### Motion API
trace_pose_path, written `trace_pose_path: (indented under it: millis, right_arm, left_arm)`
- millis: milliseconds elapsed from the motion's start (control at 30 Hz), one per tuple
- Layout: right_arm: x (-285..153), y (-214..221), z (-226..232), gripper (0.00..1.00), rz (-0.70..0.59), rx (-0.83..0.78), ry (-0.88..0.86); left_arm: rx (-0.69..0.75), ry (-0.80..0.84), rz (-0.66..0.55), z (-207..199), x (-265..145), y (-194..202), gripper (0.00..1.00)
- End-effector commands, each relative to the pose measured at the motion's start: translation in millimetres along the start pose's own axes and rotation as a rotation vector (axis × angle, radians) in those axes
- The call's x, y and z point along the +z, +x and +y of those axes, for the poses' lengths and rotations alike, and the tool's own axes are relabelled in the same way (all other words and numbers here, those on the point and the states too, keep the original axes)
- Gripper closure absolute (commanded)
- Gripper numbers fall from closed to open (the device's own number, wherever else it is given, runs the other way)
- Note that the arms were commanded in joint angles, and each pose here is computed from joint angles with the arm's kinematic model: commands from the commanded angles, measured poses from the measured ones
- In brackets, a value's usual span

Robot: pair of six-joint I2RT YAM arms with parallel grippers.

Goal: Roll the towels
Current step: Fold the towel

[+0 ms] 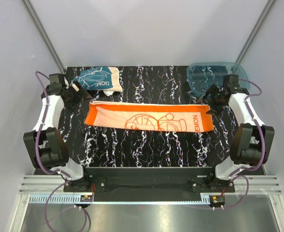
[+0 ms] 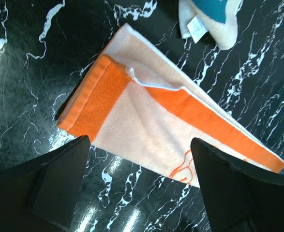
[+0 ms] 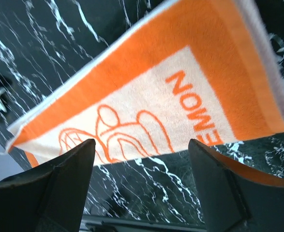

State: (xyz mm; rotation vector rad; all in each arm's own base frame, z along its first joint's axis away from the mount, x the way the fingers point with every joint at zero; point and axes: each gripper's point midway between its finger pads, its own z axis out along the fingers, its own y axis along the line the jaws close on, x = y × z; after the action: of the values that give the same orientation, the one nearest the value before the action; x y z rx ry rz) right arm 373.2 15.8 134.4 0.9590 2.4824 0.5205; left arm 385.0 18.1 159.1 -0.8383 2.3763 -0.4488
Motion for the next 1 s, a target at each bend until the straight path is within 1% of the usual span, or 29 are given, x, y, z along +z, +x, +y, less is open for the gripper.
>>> trace_pose_path:
  millis: [0, 33, 167, 233, 333, 367, 400, 467, 533, 600, 667, 700, 733, 767, 800, 833, 900, 933, 967]
  right_arm:
    - [0.8, 10.2, -4.7, 0.16, -0.005, -0.039, -0.001]
    - [2.6, 10.9, -9.6, 0.17, -0.006, -0.047, 0.018]
    - [12.9, 24.1, -21.2, 0.29, 0.043, -0.054, 0.036]
    - [16.2, 28.8, -26.6, 0.28, 0.065, -0.05, 0.05]
    - [16.5, 28.9, -38.6, 0.23, 0.063, -0.04, 0.103]
    - [16.4, 30.3, -43.3, 0.22, 0.064, -0.033, 0.117]
    - [17.0, 29.4, -47.6, 0.22, 0.063, -0.027, 0.124]
    - [15.6, 24.1, -63.4, 0.23, 0.059, 0.019, 0.143]
    - [15.4, 20.0, -81.3, 0.23, 0.065, 0.07, 0.151]
    - [17.1, 19.5, -88.3, 0.25, 0.072, 0.098, 0.146]
    - [21.8, 23.5, -90.0, 0.26, 0.089, 0.125, 0.133]
    - [23.9, 25.4, -88.8, 0.26, 0.097, 0.142, 0.125]
    - [26.4, 29.2, -90.2, 0.26, 0.111, 0.154, 0.122]
    - [28.1, 29.8, -91.1, 0.27, 0.114, 0.158, 0.124]
    - [30.1, 30.7, -93.3, 0.28, 0.117, 0.163, 0.129]
    - [30.9, 32.2, -96.8, 0.28, 0.116, 0.166, 0.137]
    - [33.0, 31.3, -101.5, 0.28, 0.108, 0.182, 0.138]
    - [34.0, 35.4, -105.8, 0.28, 0.116, 0.19, 0.145]
    - [34.9, 33.8, -106.8, 0.28, 0.106, 0.19, 0.142]
  left_arm:
    - [0.05, -0.027, -0.022, -0.9, -5.1, 8.1, 0.08]
    - [0.049, -0.034, -0.004, 1.5, -2.5, 15.0, 0.08]
    - [0.063, -0.044, 0.063, 14.0, 13.9, 45.2, 0.09]
    - [0.047, -0.095, 0.12, 28.9, 23.2, 61.4, 0.09]
    - [-0.006, -0.122, 0.174, 43.0, 32.6, 79.1, 0.09]
    - [-0.032, -0.123, 0.209, 50.0, 37.1, 93.3, 0.08]
    - [-0.055, -0.105, 0.205, 50.5, 41.0, 94.6, 0.09]
    - [-0.079, -0.114, 0.24, 57.9, 46.2, 108.8, 0.09]
    - [-0.086, -0.12, 0.241, 61.2, 50.2, 111.5, 0.09]
    - [-0.088, -0.124, 0.244, 64.0, 53.0, 114.2, 0.11]
    - [-0.1, -0.131, 0.244, 67.1, 56.2, 115.5, 0.14]
    - [-0.103, -0.122, 0.242, 66.7, 59.3, 116.6, 0.24]
    - [-0.11, -0.112, 0.253, 65.8, 61.5, 119.3, 0.3]
    - [-0.123, -0.108, 0.256, 65.9, 63.6, 119.7, 0.39]
    - [-0.126, -0.099, 0.262, 65.7, 67.5, 121.1, 0.57]
    - [-0.131, -0.089, 0.274, 63.9, 68.7, 123.5, 0.69]
    - [-0.133, -0.085, 0.29, 64.4, 71.2, 125.8, 0.88]
    - [-0.133, -0.077, 0.297, 62.7, 70.5, 126.6, 1.0]
    - [-0.135, -0.076, 0.302, 63.0, 70.2, 127.4, 1.0]
